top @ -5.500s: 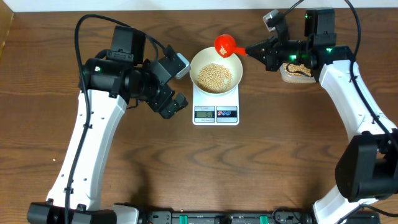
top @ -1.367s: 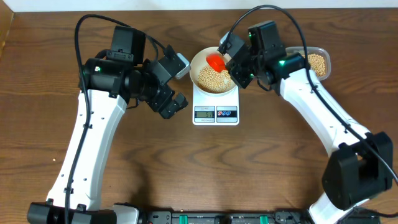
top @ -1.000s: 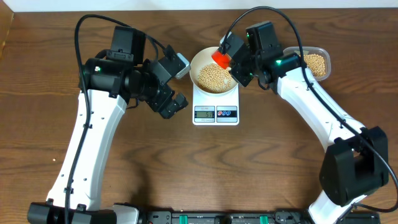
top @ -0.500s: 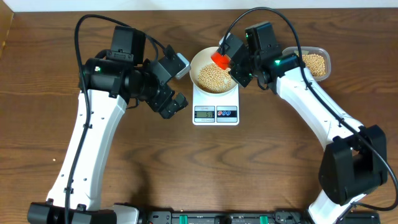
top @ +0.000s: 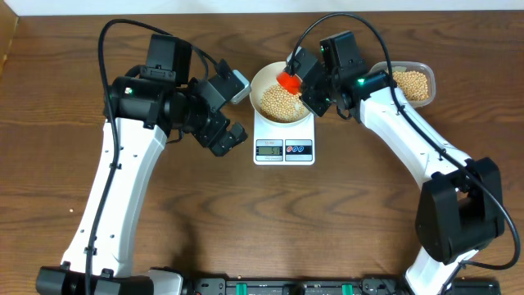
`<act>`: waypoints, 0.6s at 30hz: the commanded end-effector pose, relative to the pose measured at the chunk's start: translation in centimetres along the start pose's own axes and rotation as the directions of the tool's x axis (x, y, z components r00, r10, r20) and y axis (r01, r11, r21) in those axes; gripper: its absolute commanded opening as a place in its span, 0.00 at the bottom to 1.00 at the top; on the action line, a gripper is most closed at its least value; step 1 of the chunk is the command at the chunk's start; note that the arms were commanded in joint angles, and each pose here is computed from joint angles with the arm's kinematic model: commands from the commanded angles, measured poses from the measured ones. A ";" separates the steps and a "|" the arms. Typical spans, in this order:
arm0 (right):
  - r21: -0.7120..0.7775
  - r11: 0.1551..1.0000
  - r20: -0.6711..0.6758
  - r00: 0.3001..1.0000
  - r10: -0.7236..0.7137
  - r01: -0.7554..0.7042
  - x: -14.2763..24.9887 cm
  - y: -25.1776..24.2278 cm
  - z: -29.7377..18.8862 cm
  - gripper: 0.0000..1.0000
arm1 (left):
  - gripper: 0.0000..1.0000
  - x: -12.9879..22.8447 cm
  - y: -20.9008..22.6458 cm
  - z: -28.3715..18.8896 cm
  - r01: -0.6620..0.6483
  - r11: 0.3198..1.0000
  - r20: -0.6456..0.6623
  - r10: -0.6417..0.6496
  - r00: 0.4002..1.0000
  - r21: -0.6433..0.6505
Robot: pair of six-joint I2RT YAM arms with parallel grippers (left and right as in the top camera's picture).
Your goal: Scoop item into bowl and weigh 50g on scale
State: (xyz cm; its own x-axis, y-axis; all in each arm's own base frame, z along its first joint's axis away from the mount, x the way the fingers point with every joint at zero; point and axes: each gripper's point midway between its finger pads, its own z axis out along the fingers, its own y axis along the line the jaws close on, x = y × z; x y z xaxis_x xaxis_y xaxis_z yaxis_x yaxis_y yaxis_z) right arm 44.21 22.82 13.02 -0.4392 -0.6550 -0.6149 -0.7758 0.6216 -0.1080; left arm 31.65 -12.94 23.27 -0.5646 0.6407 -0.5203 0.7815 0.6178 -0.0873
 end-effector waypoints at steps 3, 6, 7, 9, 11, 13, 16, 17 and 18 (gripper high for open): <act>-0.070 0.998 0.010 1.000 -0.009 0.009 -0.1 1.4 0.4 0.01 | 0.98 0.0 -0.3 -0.1 0.005 1.000 0.005 -0.005 1.000 0.004; -0.098 0.995 0.020 1.000 0.016 -0.014 -0.3 1.9 0.4 0.01 | 0.98 0.0 -0.3 -0.1 0.005 1.000 0.005 -0.005 1.000 0.004; -0.104 0.994 0.021 1.000 0.019 -0.016 -0.3 2.0 0.4 0.01 | 0.98 0.0 -0.3 -0.1 0.005 1.000 0.005 -0.005 1.000 0.004; -0.130 0.991 0.033 0.999 0.021 -0.016 -0.5 2.5 0.3 0.01 | 0.98 0.0 -0.3 -0.1 0.005 1.000 0.005 -0.005 1.000 0.004; -0.150 0.989 0.041 0.999 0.026 -0.020 -0.7 2.8 0.2 0.01 | 0.98 0.0 -0.3 -0.1 0.005 1.000 0.005 -0.005 1.000 0.004; -0.164 0.986 0.044 0.998 0.047 -0.039 -0.8 3.0 0.2 0.01 | 0.98 0.0 -0.3 -0.1 0.005 1.000 0.005 -0.005 1.000 0.004; -0.183 0.982 0.040 0.998 0.053 -0.045 -0.7 3.4 0.1 0.01 | 0.98 0.0 -0.3 -0.1 0.004 1.000 0.005 -0.004 1.000 0.004; -0.186 0.981 0.037 0.998 0.053 -0.046 -0.6 3.5 0.1 0.01 | 0.98 0.0 -0.3 -0.1 0.005 1.000 0.005 -0.005 1.000 0.004; -0.188 0.981 0.031 0.998 0.055 -0.048 -0.5 3.5 0.1 0.01 | 0.98 0.0 -0.3 -0.1 0.005 1.000 0.005 -0.005 1.000 0.004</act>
State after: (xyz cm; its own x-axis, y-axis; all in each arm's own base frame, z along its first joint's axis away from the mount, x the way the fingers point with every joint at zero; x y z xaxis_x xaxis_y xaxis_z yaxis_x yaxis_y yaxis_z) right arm 42.46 24.55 13.16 -0.4502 -0.6186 -0.6440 -0.8171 0.5762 0.0179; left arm 31.65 -12.94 23.27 -0.5646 0.6407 -0.5203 0.7815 0.6178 -0.0873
